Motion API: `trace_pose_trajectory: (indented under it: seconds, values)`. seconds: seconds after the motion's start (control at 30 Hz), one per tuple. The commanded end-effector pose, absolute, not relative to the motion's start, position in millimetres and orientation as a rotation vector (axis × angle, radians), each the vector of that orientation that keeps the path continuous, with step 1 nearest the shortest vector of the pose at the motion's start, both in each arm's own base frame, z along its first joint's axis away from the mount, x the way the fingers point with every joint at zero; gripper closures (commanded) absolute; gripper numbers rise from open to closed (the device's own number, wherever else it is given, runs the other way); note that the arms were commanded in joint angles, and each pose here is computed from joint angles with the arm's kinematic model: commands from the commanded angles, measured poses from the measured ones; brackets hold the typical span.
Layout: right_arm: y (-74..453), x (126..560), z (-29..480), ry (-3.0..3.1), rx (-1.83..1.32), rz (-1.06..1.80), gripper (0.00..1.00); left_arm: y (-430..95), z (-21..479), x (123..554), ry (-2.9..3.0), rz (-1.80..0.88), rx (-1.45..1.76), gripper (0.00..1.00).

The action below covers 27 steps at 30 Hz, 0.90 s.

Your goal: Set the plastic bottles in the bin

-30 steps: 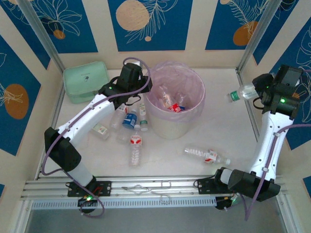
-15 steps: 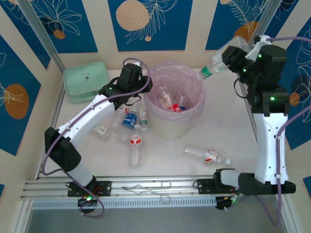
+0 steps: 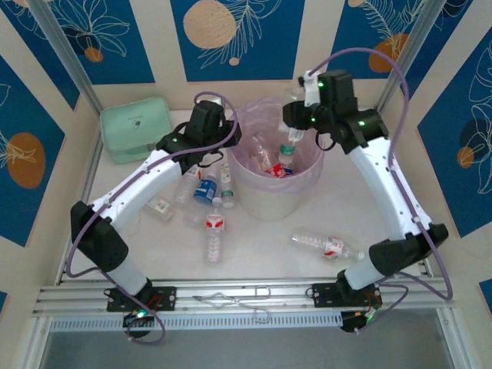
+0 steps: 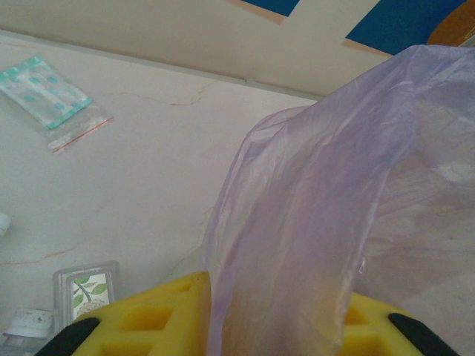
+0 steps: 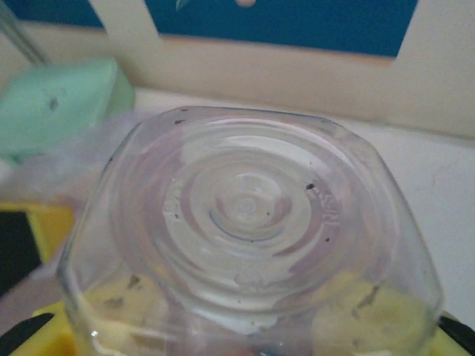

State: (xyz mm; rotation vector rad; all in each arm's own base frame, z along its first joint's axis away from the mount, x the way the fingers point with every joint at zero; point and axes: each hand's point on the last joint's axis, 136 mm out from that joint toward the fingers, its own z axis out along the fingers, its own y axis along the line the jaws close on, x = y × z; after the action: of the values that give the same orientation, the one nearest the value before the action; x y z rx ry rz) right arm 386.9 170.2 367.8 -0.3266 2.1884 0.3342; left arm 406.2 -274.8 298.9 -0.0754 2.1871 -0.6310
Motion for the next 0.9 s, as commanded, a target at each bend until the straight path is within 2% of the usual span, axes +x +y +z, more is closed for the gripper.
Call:
trace_pose_trajectory:
  seconds: [0.0, 0.27, 0.57, 0.73, 0.87]
  values:
    - [173, 372, 341, 2.292, -0.474, 0.236, 0.71, -267, 300, 405, 2.197, -0.617, -0.090, 0.71]
    - [196, 367, 262, 2.505, -0.706, 0.197, 0.71, -266, 300, 406, 2.201, -0.606, -0.081, 0.70]
    - [204, 375, 189, 2.649, -0.709, 0.231, 0.68, -263, 304, 402, 2.191, -0.612, -0.091, 0.70]
    - [211, 370, 152, 2.740, -0.702, 0.279, 0.54, -265, 301, 402, 2.192, -0.625, -0.095, 0.71]
    - [215, 369, 143, 2.761, -0.679, 0.297, 0.42, -268, 301, 404, 2.193, -0.632, -0.092, 0.71]
